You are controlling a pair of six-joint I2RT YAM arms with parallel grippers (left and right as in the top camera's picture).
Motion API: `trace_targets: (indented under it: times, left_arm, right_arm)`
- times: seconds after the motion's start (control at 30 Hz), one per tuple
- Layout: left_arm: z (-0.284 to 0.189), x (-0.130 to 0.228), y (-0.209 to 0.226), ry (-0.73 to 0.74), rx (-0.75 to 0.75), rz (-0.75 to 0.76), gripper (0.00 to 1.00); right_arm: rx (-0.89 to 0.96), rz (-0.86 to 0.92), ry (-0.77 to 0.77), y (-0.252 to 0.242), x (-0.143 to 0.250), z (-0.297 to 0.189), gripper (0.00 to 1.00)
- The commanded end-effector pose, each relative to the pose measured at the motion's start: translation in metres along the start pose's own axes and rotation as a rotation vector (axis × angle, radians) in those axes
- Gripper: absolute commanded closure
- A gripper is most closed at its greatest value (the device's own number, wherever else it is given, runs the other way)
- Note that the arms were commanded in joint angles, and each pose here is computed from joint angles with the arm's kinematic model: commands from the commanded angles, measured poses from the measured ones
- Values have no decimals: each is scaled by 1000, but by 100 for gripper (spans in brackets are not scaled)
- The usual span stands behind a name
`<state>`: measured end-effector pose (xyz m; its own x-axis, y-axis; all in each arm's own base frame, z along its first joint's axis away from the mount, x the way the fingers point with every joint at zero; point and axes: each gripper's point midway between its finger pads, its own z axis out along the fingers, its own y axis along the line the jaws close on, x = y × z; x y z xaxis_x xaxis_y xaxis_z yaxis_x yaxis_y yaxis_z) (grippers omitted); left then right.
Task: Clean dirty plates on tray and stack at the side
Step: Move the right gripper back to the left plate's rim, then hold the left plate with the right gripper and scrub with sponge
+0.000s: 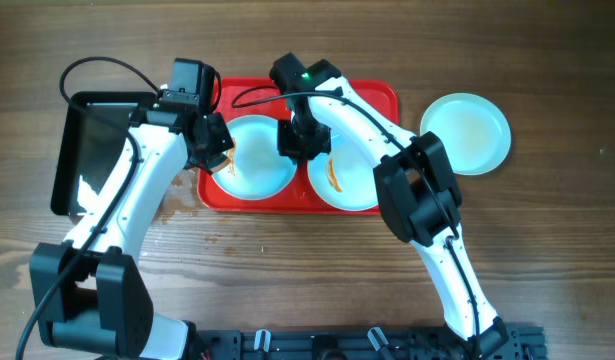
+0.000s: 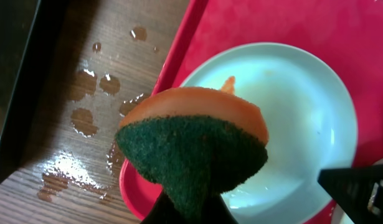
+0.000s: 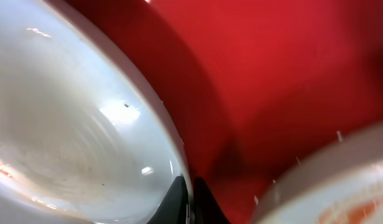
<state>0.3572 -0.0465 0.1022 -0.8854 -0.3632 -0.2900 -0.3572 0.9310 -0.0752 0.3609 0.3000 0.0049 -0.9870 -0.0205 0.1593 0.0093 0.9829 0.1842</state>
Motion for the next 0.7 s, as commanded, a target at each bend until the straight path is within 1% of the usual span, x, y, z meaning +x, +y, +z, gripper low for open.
trace_targets:
  times: [0.0,0.03,0.07,0.1,0.17,0.27,0.37,0.43,0.47,0.5,0.67]
  left_arm:
    - [7,8,0,7,2,26,96]
    - [10,10,-3,21,18,29,96]
    - [12,14,-15,51,83,83,96]
    - [13,20,-26,76,137,133,96]
    - [18,25,-32,95,150,161,96]
    - [29,37,-38,148,150,189,96]
    - [43,47,-40,197,141,200,96]
    - [47,56,-47,242,181,205,96]
    - [49,62,-51,269,207,234,96]
    - [54,67,-51,288,197,239,96]
    - [80,74,-55,314,186,243,96]
  right_arm:
    - [118,12,10,-17,10,8,96]
    - [121,-24,14,-14,12,9,96]
    - [120,-91,14,-7,16,11,96]
    - [119,-118,15,-4,18,12,96]
    - [101,-128,12,1,18,13,96]
    - [-28,-248,43,24,22,13,96]
    - [-27,-275,51,23,24,13,96]
    - [-23,-289,55,22,25,13,96]
    - [-25,-288,54,22,24,13,96]
    - [-26,-280,51,21,23,13,96]
    - [-28,-269,48,20,21,12,96]
